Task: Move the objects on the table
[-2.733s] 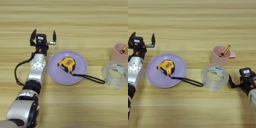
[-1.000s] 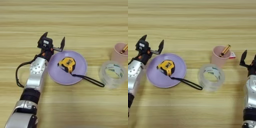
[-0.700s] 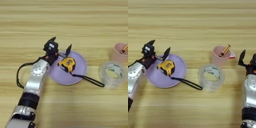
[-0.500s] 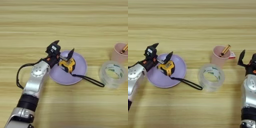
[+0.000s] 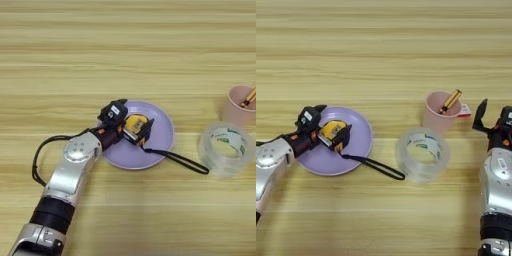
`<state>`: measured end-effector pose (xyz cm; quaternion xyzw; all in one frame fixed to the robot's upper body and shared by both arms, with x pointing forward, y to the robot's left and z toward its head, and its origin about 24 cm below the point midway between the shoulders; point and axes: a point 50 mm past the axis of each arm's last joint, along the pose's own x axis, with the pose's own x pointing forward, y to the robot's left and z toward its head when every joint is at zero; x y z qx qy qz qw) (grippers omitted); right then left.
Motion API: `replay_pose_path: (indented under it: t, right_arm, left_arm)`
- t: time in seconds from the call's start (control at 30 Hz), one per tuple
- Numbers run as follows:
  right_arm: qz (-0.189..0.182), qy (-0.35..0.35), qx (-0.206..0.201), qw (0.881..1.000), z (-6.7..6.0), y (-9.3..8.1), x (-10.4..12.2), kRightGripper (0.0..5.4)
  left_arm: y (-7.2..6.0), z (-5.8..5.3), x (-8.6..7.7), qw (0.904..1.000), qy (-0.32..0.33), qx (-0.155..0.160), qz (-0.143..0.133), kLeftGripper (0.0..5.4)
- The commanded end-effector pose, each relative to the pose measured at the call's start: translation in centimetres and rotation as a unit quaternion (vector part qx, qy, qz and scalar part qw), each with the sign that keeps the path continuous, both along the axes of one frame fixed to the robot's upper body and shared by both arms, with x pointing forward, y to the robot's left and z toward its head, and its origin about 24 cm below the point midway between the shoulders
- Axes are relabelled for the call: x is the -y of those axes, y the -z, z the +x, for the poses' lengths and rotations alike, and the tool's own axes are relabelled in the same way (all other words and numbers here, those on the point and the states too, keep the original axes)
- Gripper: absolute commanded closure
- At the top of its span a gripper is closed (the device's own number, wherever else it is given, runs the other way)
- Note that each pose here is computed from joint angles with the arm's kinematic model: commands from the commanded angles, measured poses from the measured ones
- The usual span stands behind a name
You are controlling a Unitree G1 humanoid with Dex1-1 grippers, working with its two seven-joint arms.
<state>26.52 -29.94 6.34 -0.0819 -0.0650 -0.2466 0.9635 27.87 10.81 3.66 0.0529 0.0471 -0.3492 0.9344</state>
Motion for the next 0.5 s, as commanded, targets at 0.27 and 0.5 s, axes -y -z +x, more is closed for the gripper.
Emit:
replay_pose_path:
  t: [0.27,0.5]
  right_arm:
    - [0.001,-0.001,0.008,1.0,0.4,-0.4,-0.3,0.02]
    - [0.001,-0.002,0.008,1.0,0.4,-0.4,-0.4,0.02]
  left_arm:
    - [1.1,-0.7,-0.1,0.9996,0.003,-0.018,0.02,0.0]
    - [1.8,-1.2,0.0,0.9991,0.007,-0.027,0.03,0.0]
